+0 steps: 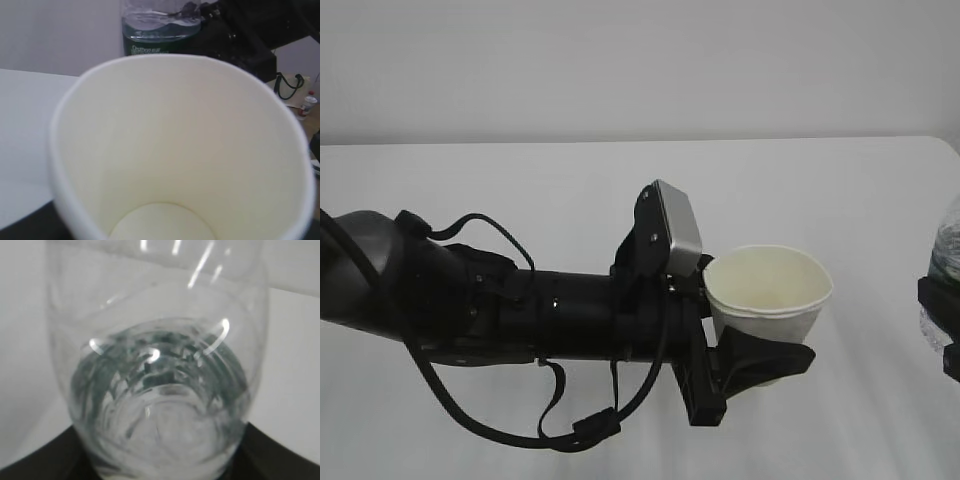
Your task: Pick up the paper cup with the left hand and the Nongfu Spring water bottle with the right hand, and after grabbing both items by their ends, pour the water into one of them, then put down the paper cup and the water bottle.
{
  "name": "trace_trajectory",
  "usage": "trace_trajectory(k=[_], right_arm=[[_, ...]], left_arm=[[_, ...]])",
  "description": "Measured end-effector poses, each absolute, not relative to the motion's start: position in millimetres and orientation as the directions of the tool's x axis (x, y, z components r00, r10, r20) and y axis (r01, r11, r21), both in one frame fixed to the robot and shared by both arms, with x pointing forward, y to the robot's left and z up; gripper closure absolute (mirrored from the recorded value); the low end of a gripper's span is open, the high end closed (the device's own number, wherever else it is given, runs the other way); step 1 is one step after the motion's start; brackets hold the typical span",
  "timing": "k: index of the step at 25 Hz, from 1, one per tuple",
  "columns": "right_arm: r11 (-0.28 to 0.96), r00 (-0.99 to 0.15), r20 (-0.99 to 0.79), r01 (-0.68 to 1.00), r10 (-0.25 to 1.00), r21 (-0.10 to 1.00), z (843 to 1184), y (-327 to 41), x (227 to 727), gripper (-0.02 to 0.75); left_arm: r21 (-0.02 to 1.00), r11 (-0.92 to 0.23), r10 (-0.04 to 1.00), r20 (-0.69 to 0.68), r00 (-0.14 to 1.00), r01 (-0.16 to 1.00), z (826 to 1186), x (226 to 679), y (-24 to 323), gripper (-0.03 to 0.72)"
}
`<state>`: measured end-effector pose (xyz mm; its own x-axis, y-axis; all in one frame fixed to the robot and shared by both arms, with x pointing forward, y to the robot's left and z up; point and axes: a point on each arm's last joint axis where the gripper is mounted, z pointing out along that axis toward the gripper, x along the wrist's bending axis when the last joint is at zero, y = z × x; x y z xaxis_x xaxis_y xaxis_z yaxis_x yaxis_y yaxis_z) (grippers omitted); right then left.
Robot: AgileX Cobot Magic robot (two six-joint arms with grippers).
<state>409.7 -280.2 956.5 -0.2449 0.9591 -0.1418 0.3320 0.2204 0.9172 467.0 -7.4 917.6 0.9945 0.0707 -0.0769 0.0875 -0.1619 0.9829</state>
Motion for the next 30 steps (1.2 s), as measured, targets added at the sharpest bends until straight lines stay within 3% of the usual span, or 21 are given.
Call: trace_trajectory(k=[13,30], right_arm=[[0.331,-0.299,-0.243,0.291,0.923,0.898,970,-278,411,0.316],[0.553,-0.382,-0.444,0.248,0.811,0.796,969,-279,412,0.316]], left_arm=[[0.976,-0.195,-0.002,-0.100,0.995,0.097,912,445,-22,0.235],[0.969,-0.196,0.000,-0.155,0.988,0.151,912,442,-24,0.235]])
